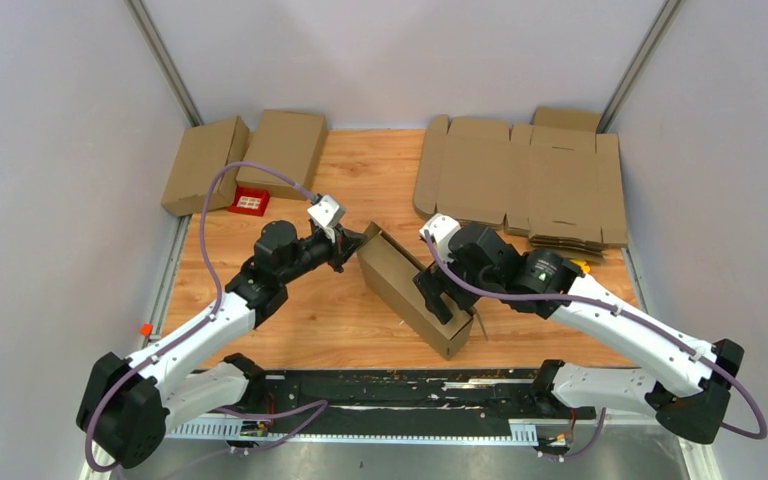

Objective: Fold the paper box

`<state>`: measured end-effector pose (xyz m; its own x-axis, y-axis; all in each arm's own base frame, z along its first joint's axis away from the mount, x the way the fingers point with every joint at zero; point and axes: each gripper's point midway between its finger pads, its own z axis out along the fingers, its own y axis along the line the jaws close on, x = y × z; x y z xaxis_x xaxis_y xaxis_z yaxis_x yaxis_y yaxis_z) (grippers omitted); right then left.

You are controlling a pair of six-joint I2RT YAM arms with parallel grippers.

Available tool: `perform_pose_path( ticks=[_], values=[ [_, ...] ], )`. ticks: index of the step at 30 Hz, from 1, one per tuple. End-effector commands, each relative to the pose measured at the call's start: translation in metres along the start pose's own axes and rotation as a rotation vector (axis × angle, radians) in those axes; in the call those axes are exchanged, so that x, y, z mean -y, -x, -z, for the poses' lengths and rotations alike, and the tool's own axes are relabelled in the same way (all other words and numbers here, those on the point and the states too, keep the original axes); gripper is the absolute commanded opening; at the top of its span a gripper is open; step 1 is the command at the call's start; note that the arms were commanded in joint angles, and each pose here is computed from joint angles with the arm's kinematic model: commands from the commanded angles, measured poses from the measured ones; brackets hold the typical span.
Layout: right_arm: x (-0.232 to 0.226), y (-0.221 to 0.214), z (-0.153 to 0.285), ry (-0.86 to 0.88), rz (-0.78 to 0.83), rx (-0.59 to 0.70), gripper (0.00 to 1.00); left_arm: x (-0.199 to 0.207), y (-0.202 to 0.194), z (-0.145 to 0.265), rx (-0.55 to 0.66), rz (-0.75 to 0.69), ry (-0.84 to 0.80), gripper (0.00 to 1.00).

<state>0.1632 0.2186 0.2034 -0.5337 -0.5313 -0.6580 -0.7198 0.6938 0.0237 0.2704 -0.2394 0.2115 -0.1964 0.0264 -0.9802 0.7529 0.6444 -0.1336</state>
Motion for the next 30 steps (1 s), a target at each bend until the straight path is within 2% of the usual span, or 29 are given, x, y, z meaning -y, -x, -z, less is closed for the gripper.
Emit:
perform_pose_path(
  ticks=[1,12,14,18,20,30],
  values=[
    [-0.002,0.013,0.023,0.022,-0.006,0.053,0.96,-0.006,-0.012,0.003,-0.053,-0.009,0.036,0.0],
    [-0.006,-0.008,0.035,0.025,-0.149,-0.009,0.95,-0.004,-0.012,0.002,-0.05,0.01,0.032,0.0],
    [-0.016,-0.013,0.033,0.084,-0.14,-0.013,1.0,-0.003,-0.011,0.003,-0.047,0.009,0.032,0.0],
    [-0.027,-0.002,0.035,0.126,-0.116,0.05,1.0,-0.003,-0.012,0.001,-0.049,0.011,0.031,0.0],
    [-0.021,0.005,0.034,0.077,-0.109,0.075,1.0,-0.003,-0.014,0.0,-0.054,0.013,0.028,0.0],
    [-0.022,0.02,0.005,-0.061,0.01,-0.012,1.0,-0.001,-0.012,0.001,-0.046,0.011,0.025,0.0]
  ],
)
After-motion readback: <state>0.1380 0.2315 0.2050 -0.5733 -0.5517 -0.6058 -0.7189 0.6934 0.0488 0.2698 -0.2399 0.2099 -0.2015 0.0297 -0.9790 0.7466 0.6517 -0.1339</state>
